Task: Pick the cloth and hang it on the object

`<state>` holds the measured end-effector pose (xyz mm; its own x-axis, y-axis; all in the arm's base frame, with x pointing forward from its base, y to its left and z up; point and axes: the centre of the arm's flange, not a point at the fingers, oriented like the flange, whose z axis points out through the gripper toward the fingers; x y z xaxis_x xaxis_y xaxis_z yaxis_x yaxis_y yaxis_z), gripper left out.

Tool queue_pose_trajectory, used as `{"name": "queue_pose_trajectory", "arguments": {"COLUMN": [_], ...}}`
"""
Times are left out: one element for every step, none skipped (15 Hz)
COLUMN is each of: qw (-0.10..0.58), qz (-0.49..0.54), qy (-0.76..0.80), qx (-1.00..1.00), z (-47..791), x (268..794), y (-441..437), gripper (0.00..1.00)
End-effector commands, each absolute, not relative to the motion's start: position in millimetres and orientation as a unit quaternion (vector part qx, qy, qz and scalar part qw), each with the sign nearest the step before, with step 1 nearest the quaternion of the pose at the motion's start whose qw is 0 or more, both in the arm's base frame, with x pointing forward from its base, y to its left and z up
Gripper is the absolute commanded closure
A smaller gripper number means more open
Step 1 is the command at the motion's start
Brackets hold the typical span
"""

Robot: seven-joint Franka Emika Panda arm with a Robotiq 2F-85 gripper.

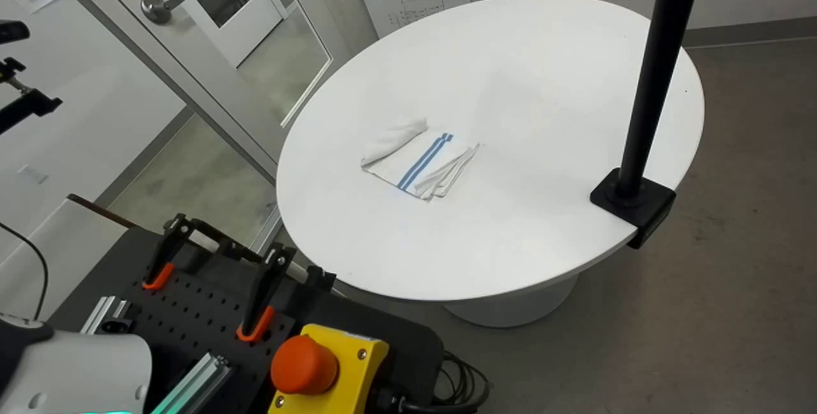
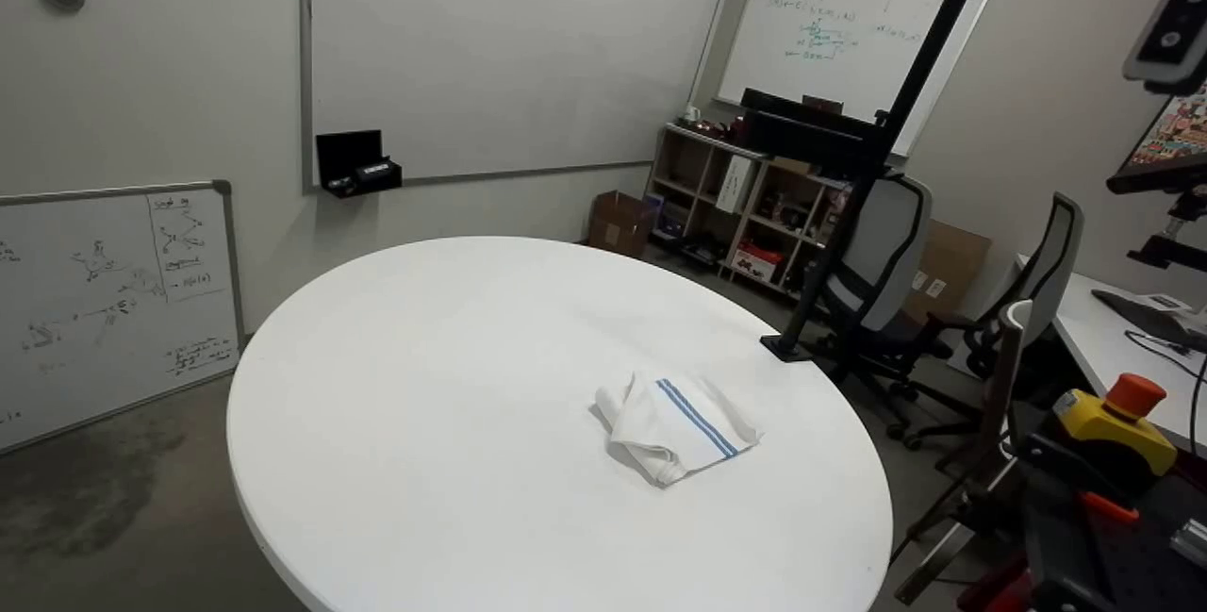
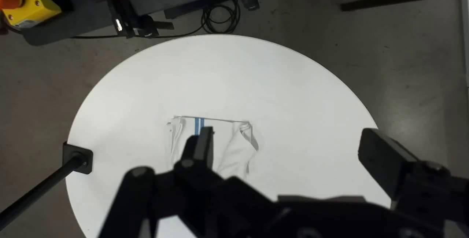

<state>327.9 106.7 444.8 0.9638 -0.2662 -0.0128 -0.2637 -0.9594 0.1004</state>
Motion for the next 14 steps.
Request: {"name": "queue_pose_trajectory", "arguments": {"qw": [0.049,0.049,0.049,0.049,0.049,0.051,0.045,0.044,0.048,0.051,0.054,0.064,0.072,0.073], "qz": [-0.013,-0.013,-0.013,-0.013,-0.013,-0.017,-0.023,-0.016,-0.013,-0.009,-0.003,0.005,0.012,0.012], "qy": [-0.134,-0.134,-0.134,-0.134,-0.134,-0.134,-0.122,-0.121,-0.123,-0.113,-0.108,-0.097,-0.086,-0.083], "qx": [0.99,0.99,0.99,0.99,0.99,0.99,0.991,0.992,0.991,0.992,0.993,0.993,0.994,0.994], "z": [445,445,445,445,445,443,441,439,438,435,433,428,423,412], "x": [328,328,328,328,328,326,328,333,337,347,353,365,372,383], "y": [107,107,107,107,107,107,105,101,98,93,89,84,80,76], "gripper": [0.0,0.0,0.0,0.0,0.0,0.0,0.0,0.0,0.0,0.0,0.0,0.0,0.0,0.0]}}
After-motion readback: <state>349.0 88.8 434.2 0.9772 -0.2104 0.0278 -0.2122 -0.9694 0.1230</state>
